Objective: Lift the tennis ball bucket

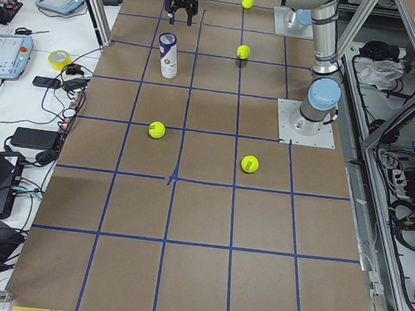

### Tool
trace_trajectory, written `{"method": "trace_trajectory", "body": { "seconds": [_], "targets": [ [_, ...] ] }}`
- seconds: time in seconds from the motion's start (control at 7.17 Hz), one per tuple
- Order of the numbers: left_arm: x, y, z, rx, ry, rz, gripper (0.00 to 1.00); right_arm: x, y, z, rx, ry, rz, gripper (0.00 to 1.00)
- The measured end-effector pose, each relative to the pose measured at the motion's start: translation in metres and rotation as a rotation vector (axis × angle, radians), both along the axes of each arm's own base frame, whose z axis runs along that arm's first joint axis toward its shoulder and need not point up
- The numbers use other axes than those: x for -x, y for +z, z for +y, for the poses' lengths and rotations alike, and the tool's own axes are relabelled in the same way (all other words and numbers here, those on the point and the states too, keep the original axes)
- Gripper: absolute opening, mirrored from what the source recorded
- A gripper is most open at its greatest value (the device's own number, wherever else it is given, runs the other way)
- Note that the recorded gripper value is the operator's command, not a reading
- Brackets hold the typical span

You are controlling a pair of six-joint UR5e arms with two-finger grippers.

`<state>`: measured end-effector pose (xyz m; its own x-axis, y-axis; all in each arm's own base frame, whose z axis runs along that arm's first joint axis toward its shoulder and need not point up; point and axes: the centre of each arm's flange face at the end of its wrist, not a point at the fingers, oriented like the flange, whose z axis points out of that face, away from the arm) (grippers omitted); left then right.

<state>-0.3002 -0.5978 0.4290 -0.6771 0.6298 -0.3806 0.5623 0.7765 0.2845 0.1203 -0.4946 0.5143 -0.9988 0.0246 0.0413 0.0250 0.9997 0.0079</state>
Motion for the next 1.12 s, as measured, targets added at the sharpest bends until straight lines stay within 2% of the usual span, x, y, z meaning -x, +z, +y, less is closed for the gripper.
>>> {"method": "trace_trajectory", "body": {
  "seconds": [0.28, 0.56, 0.7, 0.84, 1.12],
  "targets": [
    [-0.035, 0.036, 0.002, 0.085, 0.291, 0.214, 1.00, 0.000, 0.000, 0.000, 0.000, 0.000, 0.000, 1.00],
    [-0.075, 0.077, 0.006, 0.188, 0.576, 0.369, 1.00, 0.000, 0.000, 0.000, 0.001, 0.001, 0.000, 1.00],
    [-0.099, 0.094, 0.006, 0.238, 0.677, 0.438, 1.00, 0.000, 0.000, 0.000, 0.000, 0.001, 0.000, 1.00],
    [-0.118, 0.104, 0.012, 0.256, 0.737, 0.483, 1.00, 0.000, 0.000, 0.001, 0.000, 0.000, 0.000, 1.00],
    [-0.153, 0.097, 0.029, 0.284, 0.805, 0.513, 1.00, 0.000, 0.000, 0.001, 0.000, 0.001, 0.000, 1.00]
  ]
}}
